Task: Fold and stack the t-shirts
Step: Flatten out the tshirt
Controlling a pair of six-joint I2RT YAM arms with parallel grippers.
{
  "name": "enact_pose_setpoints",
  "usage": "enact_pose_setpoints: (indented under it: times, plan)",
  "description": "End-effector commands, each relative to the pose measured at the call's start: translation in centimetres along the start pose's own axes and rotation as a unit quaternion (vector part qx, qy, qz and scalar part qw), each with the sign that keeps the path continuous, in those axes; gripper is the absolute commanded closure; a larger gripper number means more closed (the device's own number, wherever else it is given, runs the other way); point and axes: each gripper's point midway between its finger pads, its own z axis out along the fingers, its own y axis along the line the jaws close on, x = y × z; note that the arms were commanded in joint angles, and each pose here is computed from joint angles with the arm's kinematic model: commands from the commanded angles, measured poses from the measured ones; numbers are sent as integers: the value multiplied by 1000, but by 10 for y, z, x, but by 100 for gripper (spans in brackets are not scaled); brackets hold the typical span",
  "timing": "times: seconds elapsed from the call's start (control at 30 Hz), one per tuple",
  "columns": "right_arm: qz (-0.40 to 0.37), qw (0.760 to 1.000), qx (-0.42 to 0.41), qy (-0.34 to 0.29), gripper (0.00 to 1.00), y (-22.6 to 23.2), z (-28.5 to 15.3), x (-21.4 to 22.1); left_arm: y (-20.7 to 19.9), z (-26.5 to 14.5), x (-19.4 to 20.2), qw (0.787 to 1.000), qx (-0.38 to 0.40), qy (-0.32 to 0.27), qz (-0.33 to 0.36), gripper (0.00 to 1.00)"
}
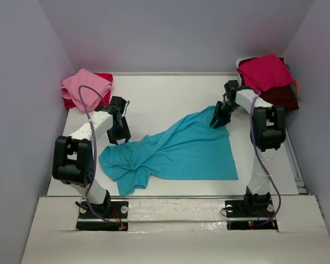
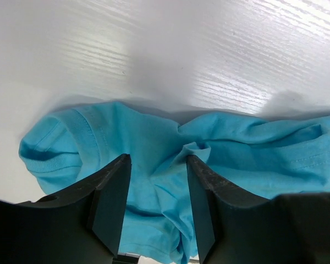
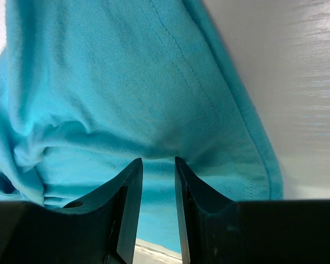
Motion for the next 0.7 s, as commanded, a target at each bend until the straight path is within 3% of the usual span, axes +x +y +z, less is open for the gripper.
enact_pose_setpoints:
  times: [0.0, 0.43, 0.6, 0.67]
  plan:
    - [-17, 1000, -5, -16, 64, 8, -14, -1, -6, 0, -8, 1000, 12, -8, 11, 48]
    - [-18, 1000, -6, -18, 64, 10, -15, -4, -17, 13, -10, 999, 30, 4, 19, 53]
    - [-19, 1000, -3, -21, 64, 9, -15, -5, -23, 9, -17, 999, 39, -2, 19, 61]
    - [-18, 1000, -2, -21, 64, 9, -15, -5, -24, 8, -19, 999, 41, -3, 20, 68]
